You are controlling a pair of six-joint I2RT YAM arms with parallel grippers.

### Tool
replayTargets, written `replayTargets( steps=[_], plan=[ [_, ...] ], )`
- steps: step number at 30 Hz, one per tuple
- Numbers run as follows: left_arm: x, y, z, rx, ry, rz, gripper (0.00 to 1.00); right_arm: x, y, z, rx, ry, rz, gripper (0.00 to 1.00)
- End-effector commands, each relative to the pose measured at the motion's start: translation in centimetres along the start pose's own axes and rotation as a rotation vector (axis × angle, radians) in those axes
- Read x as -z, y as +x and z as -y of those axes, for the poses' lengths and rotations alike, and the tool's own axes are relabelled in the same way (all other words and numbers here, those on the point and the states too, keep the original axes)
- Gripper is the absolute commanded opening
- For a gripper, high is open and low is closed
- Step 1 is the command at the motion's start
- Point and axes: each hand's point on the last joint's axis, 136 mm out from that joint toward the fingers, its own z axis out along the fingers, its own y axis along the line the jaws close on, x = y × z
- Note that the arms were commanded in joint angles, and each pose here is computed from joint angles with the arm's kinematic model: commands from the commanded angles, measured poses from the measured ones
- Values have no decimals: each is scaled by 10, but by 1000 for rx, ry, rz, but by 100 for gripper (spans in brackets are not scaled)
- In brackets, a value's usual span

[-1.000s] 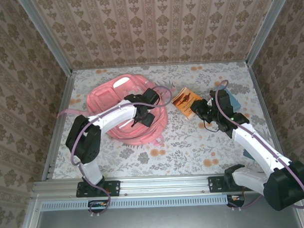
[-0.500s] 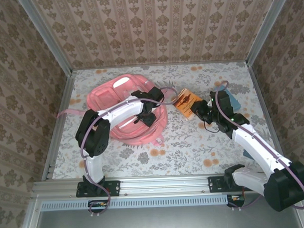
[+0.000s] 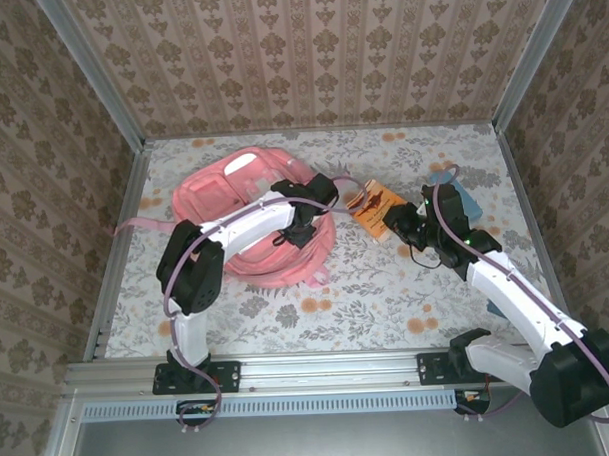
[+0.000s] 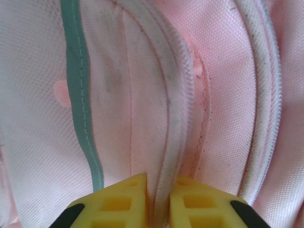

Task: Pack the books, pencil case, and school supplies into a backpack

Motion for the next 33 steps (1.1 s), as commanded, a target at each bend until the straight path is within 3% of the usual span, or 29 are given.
replayTargets(
  steps=[1, 8, 15, 20, 33],
  plan=[
    [58, -22, -41, 78, -106, 169, 11, 9, -7, -5, 5, -22, 44, 18],
    [137, -40, -77, 212, -152, 490, 9, 13, -5, -11, 39, -62, 42, 18],
    [192, -51, -97, 316, -125, 737, 8, 14, 11, -60, 104, -318, -62, 19],
    [203, -56, -104, 376, -87, 796, 8, 8, 26, -68, 112, -350, -125, 19],
    [191, -68, -99, 468, 0, 793, 7, -23, 65, -88, 52, -385, -243, 19]
  ],
)
